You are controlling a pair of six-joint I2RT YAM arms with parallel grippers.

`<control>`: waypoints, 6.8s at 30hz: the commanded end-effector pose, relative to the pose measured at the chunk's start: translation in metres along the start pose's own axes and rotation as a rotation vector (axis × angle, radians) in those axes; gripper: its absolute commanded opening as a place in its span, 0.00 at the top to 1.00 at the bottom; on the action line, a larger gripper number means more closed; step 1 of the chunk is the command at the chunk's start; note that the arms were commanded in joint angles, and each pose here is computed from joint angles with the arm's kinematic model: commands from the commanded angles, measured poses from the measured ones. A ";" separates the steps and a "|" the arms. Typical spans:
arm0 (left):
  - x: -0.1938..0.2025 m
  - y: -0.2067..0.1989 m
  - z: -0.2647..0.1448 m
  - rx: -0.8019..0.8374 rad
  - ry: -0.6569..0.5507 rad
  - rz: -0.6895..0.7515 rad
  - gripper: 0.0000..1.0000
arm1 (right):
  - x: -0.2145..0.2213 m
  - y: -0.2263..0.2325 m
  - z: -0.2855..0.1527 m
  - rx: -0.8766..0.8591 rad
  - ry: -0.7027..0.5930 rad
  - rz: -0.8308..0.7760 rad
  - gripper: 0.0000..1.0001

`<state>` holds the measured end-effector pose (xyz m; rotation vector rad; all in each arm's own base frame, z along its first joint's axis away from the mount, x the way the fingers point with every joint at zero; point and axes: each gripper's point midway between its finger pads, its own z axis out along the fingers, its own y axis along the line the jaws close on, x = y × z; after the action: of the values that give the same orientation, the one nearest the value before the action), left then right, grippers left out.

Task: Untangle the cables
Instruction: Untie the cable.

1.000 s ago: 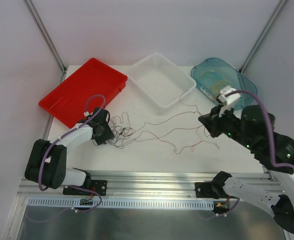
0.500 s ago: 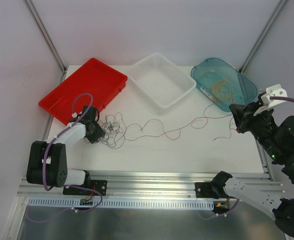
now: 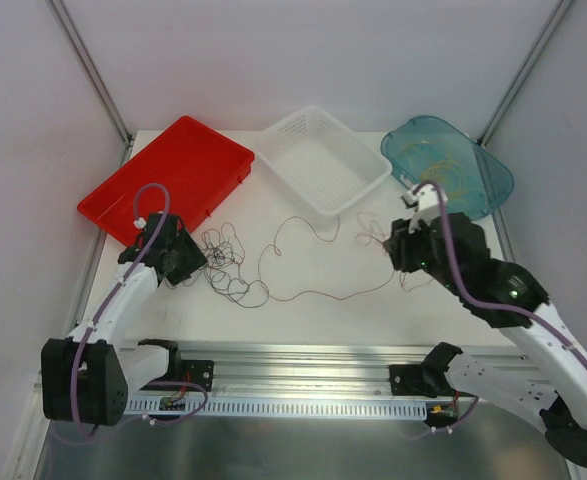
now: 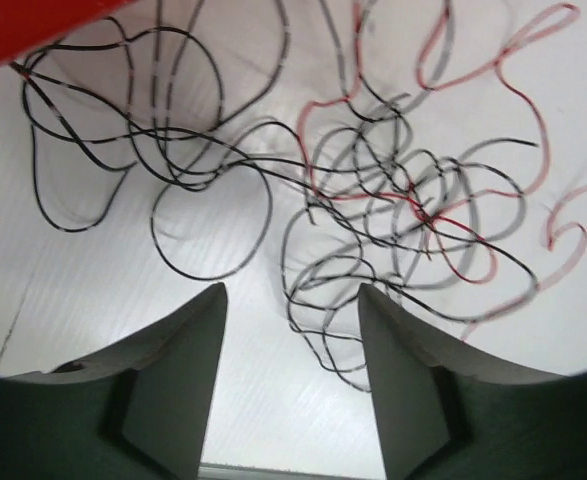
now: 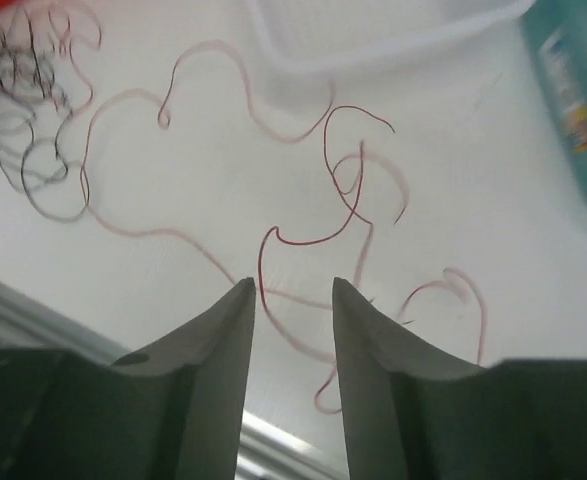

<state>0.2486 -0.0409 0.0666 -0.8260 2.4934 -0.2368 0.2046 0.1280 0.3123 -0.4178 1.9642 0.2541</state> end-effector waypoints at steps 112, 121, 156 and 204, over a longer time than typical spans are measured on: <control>0.132 -0.290 -0.165 1.032 -0.028 0.427 0.08 | -0.143 0.059 -0.053 -0.424 -0.236 0.197 0.99; 0.118 -0.317 -0.169 1.072 -0.196 0.275 0.08 | -0.132 0.074 -0.040 -0.475 -0.203 0.295 0.99; 0.075 -0.270 -0.101 0.713 -0.373 0.045 0.26 | -0.113 0.157 -0.032 -0.634 -0.128 0.292 0.99; 0.176 -0.249 -0.031 1.069 -0.114 1.242 0.23 | -0.162 0.108 -0.060 -0.534 -0.235 0.179 0.99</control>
<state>0.2238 -0.3226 0.0759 0.9500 2.0331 -0.8643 0.1833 0.2347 0.4703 -0.5029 1.7401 0.8549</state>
